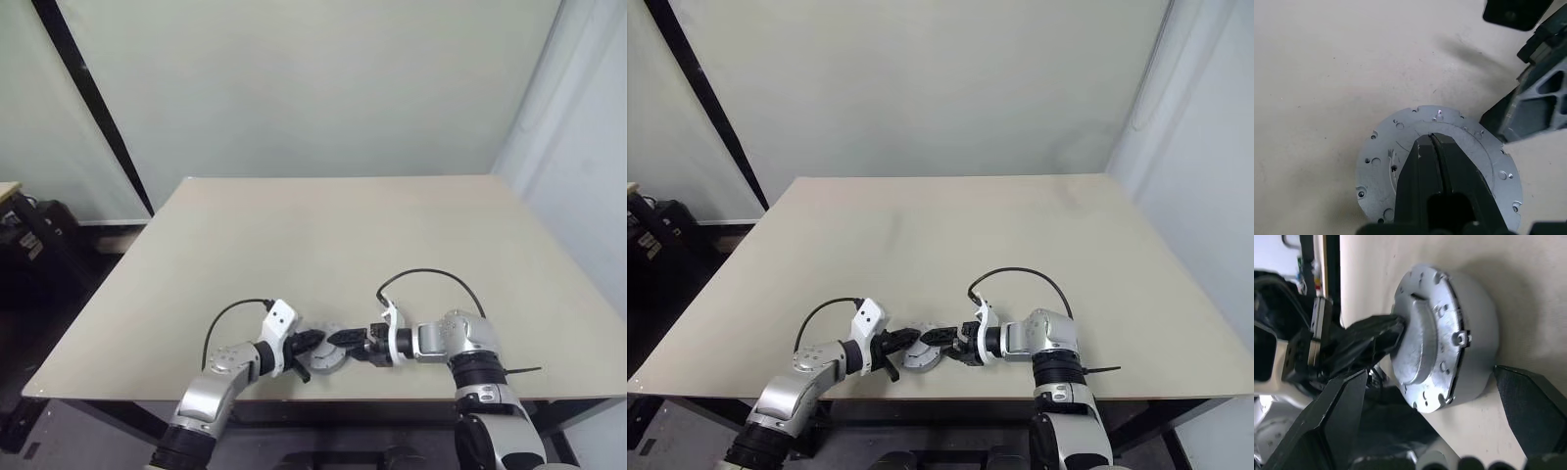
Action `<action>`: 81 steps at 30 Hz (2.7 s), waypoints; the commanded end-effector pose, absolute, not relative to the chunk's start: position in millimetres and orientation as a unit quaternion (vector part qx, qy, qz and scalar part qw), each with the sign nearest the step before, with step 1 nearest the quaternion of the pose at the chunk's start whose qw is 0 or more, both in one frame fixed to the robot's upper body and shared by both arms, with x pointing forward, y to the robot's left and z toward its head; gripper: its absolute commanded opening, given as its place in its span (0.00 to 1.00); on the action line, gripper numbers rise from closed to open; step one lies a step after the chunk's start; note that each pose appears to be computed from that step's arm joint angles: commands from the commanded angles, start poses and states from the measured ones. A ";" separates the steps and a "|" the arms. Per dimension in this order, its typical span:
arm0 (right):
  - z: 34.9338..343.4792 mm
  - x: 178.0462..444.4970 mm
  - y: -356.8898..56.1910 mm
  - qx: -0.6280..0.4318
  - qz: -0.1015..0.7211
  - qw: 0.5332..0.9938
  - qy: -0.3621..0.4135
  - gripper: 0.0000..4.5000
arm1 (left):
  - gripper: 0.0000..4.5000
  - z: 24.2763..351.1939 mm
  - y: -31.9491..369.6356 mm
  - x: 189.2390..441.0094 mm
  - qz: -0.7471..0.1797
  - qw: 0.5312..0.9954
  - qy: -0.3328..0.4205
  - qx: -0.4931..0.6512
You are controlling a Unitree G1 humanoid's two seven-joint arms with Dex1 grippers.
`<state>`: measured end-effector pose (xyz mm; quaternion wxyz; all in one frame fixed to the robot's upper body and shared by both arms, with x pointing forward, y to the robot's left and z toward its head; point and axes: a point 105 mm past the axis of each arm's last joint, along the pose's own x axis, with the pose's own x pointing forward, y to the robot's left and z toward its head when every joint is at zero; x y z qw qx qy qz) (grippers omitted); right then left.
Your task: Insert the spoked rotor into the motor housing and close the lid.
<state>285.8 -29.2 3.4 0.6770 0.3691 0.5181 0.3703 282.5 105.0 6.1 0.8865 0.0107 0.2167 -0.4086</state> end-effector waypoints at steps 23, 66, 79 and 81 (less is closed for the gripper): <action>9.7 289.3 -12.7 0.403 0.364 0.668 0.509 0.30 | 0.00 -2.3 113.2 280.4 -0.394 0.888 0.236 0.012; 87.1 286.5 19.6 0.523 0.462 0.595 0.398 0.29 | 1.00 51.3 161.7 265.3 -0.289 0.817 0.183 -0.465; 83.3 281.0 15.9 0.515 0.460 0.598 0.407 0.29 | 1.00 43.3 143.5 276.1 -0.302 0.785 0.183 -0.508; 82.7 279.3 15.7 0.502 0.464 0.605 0.409 0.29 | 0.92 43.4 143.4 276.2 -0.303 0.777 0.182 -0.521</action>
